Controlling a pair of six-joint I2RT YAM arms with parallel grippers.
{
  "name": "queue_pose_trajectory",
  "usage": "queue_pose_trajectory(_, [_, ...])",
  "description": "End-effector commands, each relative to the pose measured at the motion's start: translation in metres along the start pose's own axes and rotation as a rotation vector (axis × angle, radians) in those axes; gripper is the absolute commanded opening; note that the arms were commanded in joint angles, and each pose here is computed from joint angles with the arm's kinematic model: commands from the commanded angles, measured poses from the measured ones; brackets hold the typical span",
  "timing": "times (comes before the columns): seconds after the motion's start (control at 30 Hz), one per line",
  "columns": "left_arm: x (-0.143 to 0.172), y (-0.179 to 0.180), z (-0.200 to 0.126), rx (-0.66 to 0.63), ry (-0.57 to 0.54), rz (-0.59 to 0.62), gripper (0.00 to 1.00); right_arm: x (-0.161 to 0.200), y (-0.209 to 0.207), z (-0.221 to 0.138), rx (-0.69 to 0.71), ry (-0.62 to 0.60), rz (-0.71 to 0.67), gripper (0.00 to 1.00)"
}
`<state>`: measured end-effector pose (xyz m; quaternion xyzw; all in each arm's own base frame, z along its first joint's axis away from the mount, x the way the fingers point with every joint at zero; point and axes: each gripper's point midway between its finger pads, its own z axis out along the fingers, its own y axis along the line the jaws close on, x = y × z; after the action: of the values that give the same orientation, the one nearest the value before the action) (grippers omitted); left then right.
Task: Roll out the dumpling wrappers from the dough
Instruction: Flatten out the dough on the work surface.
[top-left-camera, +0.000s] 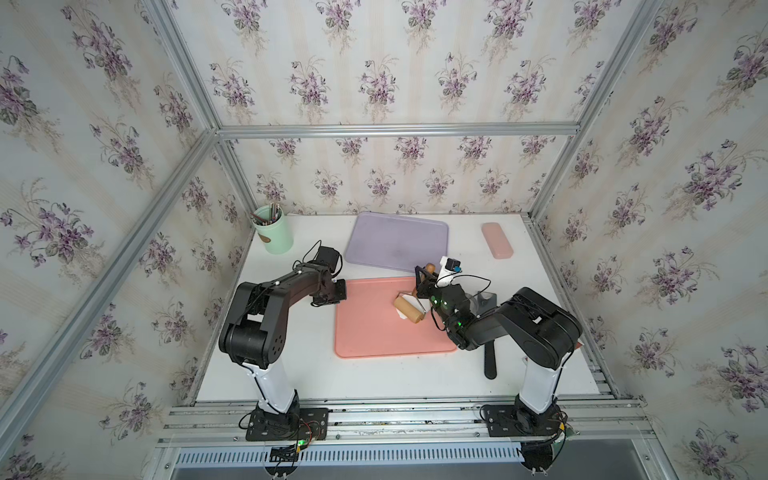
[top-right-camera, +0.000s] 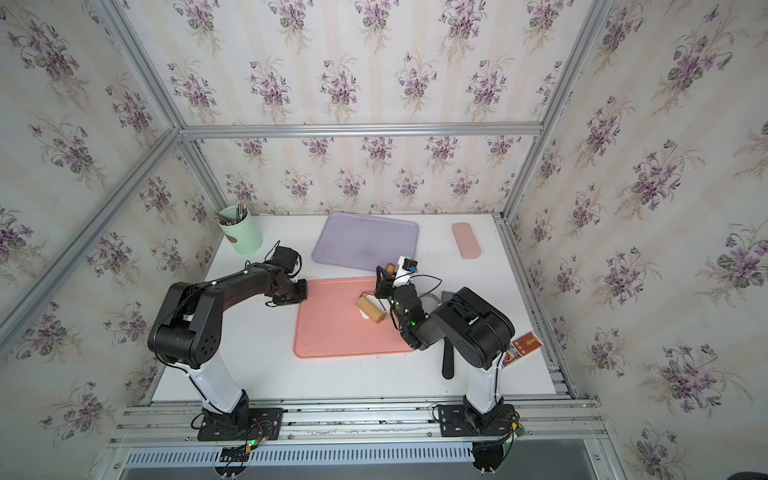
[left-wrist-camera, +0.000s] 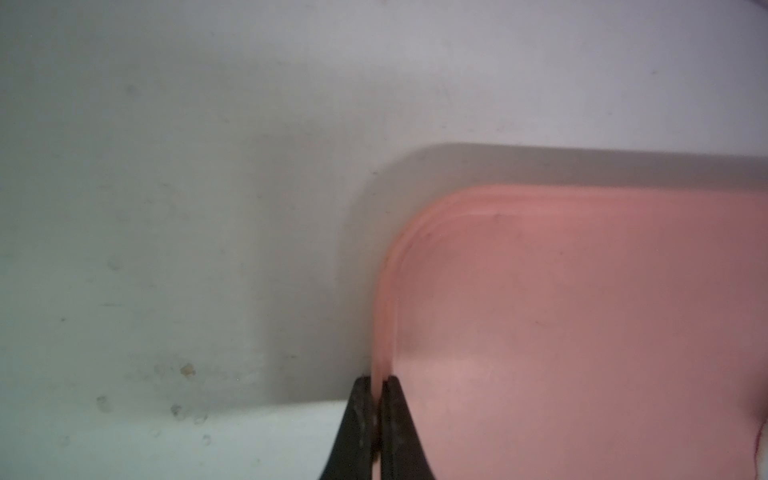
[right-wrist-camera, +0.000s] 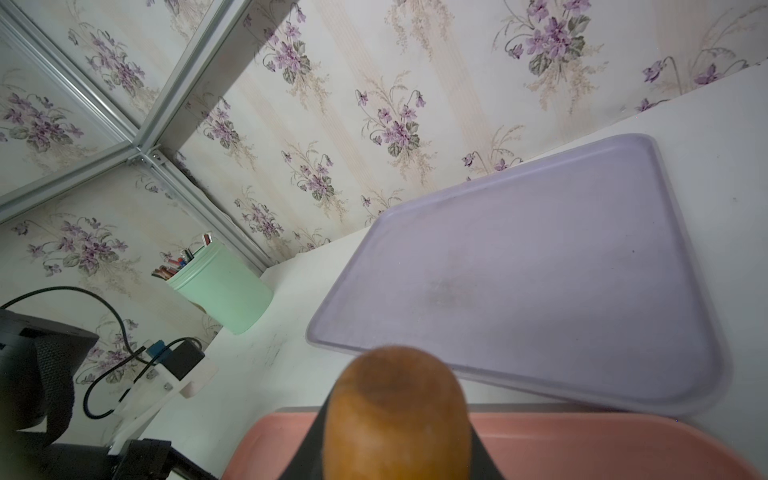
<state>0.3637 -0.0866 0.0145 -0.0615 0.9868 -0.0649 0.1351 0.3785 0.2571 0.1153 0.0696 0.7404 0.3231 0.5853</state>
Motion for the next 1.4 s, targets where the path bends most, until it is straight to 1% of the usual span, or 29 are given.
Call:
queue_pose_trajectory(0.0, [0.014,0.004,0.007,-0.019,0.054,-0.009,0.0,0.04,-0.021,-0.011,0.087,0.139,-0.038,0.0])
queue_pose_trajectory(0.1, [0.014,0.005,0.006,-0.027,0.053,-0.002,0.0,0.002,-0.005,-0.009,0.02,0.078,0.065,0.0])
queue_pose_trajectory(0.17, [0.014,0.006,0.006,-0.031,0.054,-0.002,0.0,-0.033,-0.009,-0.01,0.005,0.017,0.132,0.0])
queue_pose_trajectory(0.2, [0.014,0.005,0.005,-0.028,0.051,-0.002,0.0,-0.047,-0.014,-0.011,0.013,-0.012,0.142,0.0])
queue_pose_trajectory(0.27, [0.014,0.006,0.005,-0.026,0.047,-0.003,0.0,-0.059,-0.024,-0.008,0.051,-0.035,0.096,0.0])
queue_pose_trajectory(0.37, [0.016,0.005,0.006,-0.021,0.05,-0.002,0.0,-0.052,-0.039,-0.001,0.105,-0.017,0.017,0.0])
queue_pose_trajectory(0.43, [0.017,0.005,0.006,-0.02,0.051,-0.003,0.0,-0.036,-0.051,0.003,0.138,0.013,-0.011,0.0])
queue_pose_trajectory(0.53, [0.017,0.004,0.007,-0.011,0.052,-0.007,0.0,-0.003,-0.065,0.002,0.184,0.068,-0.062,0.0])
queue_pose_trajectory(0.63, [0.018,0.004,0.007,-0.01,0.056,-0.005,0.0,0.025,-0.057,-0.002,0.193,0.108,-0.105,0.0])
queue_pose_trajectory(0.7, [0.018,0.004,0.007,-0.012,0.054,-0.005,0.0,0.043,-0.04,-0.004,0.166,0.132,-0.101,0.0])
queue_pose_trajectory(0.77, [0.017,0.006,0.006,-0.02,0.05,-0.008,0.0,0.055,-0.025,-0.003,0.134,0.144,-0.065,0.0])
queue_pose_trajectory(0.83, [0.018,0.006,0.007,-0.026,0.052,-0.009,0.0,0.049,-0.016,-0.003,0.105,0.127,0.004,0.0])
queue_pose_trajectory(0.97, [0.018,0.008,0.005,-0.035,0.056,-0.001,0.0,-0.004,-0.003,-0.004,0.045,0.048,0.086,0.0])
queue_pose_trajectory(1.03, [0.018,0.008,0.004,-0.036,0.052,0.0,0.0,-0.03,-0.009,-0.004,0.035,0.012,0.125,0.0])
queue_pose_trajectory(1.1, [0.017,0.008,0.004,-0.032,0.048,-0.004,0.0,-0.043,-0.022,-0.003,0.069,-0.011,0.111,0.0])
queue_pose_trajectory(1.2, [0.018,0.006,0.005,-0.022,0.052,-0.004,0.0,-0.039,-0.041,0.002,0.126,-0.004,0.054,0.0])
queue_pose_trajectory(1.27, [0.018,0.006,0.006,-0.023,0.051,-0.007,0.0,-0.028,-0.056,0.005,0.181,0.007,0.0,0.0])
queue_pose_trajectory(1.37, [0.019,0.005,0.005,-0.018,0.052,-0.006,0.0,-0.007,-0.069,0.008,0.209,0.044,-0.034,0.0])
